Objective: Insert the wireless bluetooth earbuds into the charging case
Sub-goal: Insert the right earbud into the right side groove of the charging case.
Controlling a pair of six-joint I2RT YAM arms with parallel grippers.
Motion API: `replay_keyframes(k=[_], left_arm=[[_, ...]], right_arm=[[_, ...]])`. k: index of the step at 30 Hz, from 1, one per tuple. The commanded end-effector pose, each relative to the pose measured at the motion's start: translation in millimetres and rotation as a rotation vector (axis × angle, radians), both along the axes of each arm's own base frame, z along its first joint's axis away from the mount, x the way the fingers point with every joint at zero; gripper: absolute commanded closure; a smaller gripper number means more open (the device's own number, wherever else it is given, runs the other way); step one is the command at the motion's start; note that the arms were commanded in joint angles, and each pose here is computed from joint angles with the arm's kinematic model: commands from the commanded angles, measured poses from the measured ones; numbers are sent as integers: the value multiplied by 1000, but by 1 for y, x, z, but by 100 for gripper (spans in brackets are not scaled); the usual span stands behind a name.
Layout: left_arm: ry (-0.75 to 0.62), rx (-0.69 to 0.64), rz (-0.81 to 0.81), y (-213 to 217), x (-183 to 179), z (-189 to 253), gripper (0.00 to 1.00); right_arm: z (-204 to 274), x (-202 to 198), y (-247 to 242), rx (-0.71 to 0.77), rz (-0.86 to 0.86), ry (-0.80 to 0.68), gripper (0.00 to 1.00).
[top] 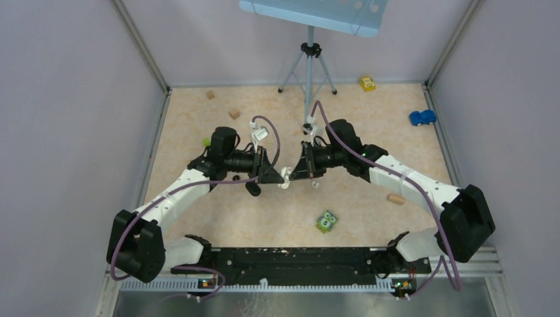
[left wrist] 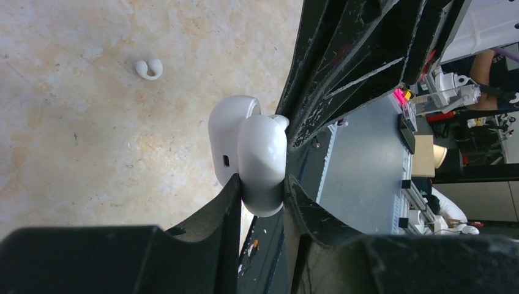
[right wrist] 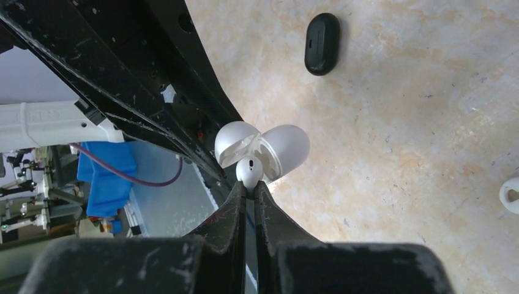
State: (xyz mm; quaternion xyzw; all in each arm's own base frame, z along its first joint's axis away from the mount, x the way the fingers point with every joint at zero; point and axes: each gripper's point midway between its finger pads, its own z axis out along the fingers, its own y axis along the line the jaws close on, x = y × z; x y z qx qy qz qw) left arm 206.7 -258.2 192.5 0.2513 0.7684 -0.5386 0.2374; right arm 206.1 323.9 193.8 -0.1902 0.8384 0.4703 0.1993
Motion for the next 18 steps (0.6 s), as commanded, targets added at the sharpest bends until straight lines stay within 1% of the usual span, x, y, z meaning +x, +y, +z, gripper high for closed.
replay_keyframes(k=[1,12,18], left_arm=[[-53,-26,-47,-4,-2,17,100],[-93,-15,-38,-2,-1,19,100],[-110,7,-28,-1,1,14,100]], right_arm=[[15,13,8,6,-16,-73,100],[1,17,5,-45,-54,-37,100],[-7,17,7,-90,-71,10,100]])
